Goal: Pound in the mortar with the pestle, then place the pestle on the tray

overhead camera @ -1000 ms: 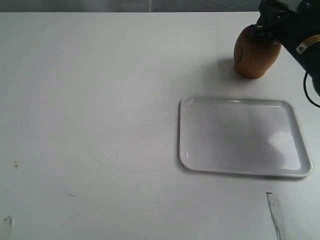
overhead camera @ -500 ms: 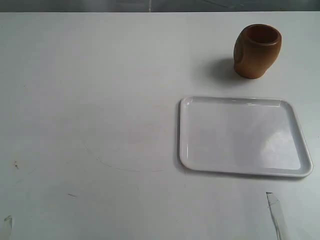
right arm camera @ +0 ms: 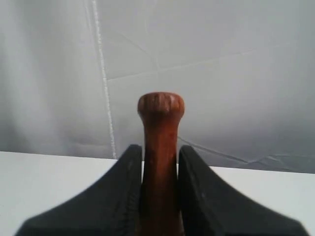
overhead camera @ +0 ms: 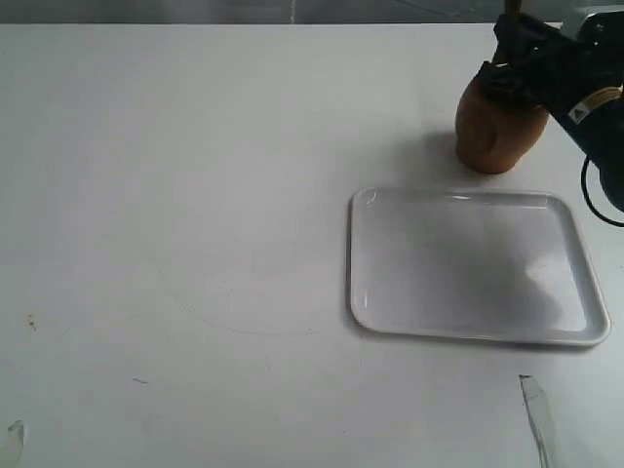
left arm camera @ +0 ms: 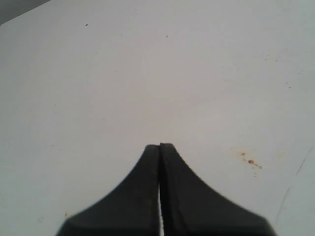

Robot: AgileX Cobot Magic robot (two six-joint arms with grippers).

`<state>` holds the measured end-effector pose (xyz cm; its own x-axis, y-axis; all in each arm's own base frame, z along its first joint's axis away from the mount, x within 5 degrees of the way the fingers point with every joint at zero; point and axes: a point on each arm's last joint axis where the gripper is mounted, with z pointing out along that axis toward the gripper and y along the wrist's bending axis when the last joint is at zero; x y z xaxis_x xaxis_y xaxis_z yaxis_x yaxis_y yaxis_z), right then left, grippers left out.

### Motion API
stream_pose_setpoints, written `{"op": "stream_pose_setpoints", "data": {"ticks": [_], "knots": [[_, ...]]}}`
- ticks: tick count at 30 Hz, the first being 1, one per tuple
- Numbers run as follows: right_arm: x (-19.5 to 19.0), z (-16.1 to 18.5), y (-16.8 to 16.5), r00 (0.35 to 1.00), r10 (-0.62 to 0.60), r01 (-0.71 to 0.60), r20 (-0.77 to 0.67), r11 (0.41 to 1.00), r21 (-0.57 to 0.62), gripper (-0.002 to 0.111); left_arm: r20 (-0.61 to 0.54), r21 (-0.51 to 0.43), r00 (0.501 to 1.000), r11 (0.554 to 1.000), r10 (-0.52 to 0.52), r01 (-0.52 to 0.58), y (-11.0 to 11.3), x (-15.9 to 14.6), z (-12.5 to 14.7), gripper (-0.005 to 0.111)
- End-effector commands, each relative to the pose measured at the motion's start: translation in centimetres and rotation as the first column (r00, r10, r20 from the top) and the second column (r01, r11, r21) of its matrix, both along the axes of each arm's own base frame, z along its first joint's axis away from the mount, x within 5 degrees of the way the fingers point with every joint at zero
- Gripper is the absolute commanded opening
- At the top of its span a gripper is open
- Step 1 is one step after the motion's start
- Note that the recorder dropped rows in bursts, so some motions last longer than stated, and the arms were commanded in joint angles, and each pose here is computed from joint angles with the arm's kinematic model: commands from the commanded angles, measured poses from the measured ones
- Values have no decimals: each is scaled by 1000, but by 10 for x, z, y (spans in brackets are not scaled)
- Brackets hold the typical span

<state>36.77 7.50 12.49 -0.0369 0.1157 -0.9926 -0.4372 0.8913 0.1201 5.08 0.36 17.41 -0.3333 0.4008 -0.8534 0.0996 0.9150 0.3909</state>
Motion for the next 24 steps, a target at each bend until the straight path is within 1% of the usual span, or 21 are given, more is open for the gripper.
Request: {"op": "stream_pose_setpoints", "data": {"ticks": [1,4,8,10,12,15,17,19,20,24], "knots": [[-5,16,-1,1000,1,-2,-24,999,-52,0,4,-15,1000,1000,-6,6,-1,0,0,0],[-8,54,-2,997,3,1,75,998,-58,0,4,-15,1000,1000,-6,6,-1,0,0,0],[-25,112,1,976,52,-35,209,996,-85,0,4,-15,1000,1000,-6,6,-1,0,0,0],[-36,135,2,970,78,-52,231,992,-117,0,4,-15,1000,1000,-6,6,-1,0,0,0],[-44,148,3,970,98,-61,224,984,-166,0,4,-15,1000,1000,-6,6,-1,0,0,0],[-55,157,4,976,142,-101,165,966,-237,0,4,-15,1000,1000,-6,6,-1,0,0,0],[-63,159,7,975,200,-160,100,936,-313,0,4,-15,1000,1000,-6,6,-1,0,0,0],[-69,159,11,966,258,-239,13,912,-334,0,4,-15,1000,1000,-6,6,-1,0,0,0],[-72,157,13,956,290,-283,-34,889,-360,0,4,-15,1000,1000,-6,6,-1,0,0,0],[-80,152,16,896,356,-436,-265,822,-368,0,4,-15,1000,1000,-6,6,-1,0,0,0]]}}
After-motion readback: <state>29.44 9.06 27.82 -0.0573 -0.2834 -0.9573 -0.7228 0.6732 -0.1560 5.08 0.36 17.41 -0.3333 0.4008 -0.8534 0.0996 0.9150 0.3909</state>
